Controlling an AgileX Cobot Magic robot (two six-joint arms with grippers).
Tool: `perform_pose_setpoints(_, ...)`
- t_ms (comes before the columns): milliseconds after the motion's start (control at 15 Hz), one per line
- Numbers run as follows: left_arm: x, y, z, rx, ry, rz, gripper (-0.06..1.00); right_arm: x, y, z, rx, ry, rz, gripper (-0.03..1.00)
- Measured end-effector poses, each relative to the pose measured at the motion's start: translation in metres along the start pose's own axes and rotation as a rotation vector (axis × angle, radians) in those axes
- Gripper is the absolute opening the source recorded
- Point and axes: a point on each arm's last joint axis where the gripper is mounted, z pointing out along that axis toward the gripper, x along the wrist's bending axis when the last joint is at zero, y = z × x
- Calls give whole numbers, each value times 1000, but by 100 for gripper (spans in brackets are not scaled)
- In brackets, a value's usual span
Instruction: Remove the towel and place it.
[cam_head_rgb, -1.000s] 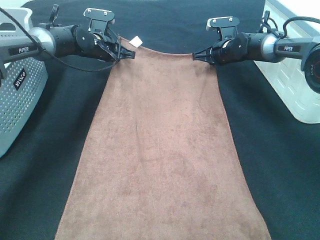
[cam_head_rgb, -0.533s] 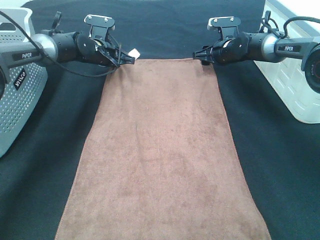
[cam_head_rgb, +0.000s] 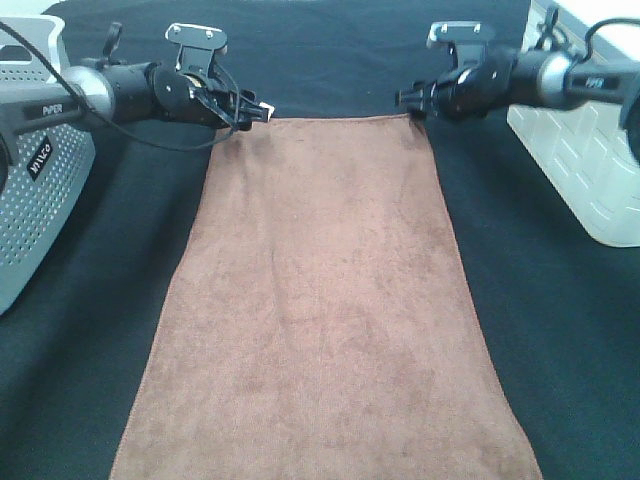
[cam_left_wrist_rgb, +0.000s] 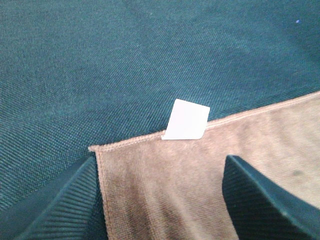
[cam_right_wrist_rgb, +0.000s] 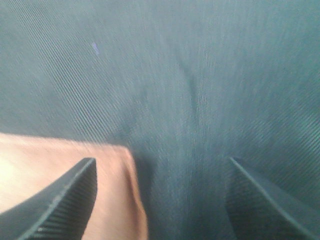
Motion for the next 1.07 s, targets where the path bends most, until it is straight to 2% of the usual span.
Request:
perform_pose_setpoints(133,-2,21,-15,32,-23,2,70,3,22,-23,37,16,6,65)
perform_pose_setpoints(200,-3,33,-26,69,-42,3,74,5,32,-39,95,34,12,66)
perform_pose_setpoints(400,-10,69,-75,262,-123,31,85,14,58,-103,337,103,19,71)
perform_pose_setpoints(533,-10,93,-121,424,-153,58,83,18,83,-163,428,132,1,71)
perform_pose_setpoints(600,-4,106,-144,478,-131,19,82,19,97,-194,433,137,5,71)
perform_pose_setpoints(667,17,121,-171,502,-51,-43,82,12,115,-235,405,121,43,71)
perform_pose_setpoints(800,56,138,-207,510,72,-116,81,-11,127,-277,396,78,99,71)
perform_pose_setpoints(1000,92,149,-241,499,150,-169,81,-37,131,-306,380,24,138,71)
perform_pose_setpoints(1067,98,152,-252,489,166,-180,81,-38,128,-314,384,23,144,71)
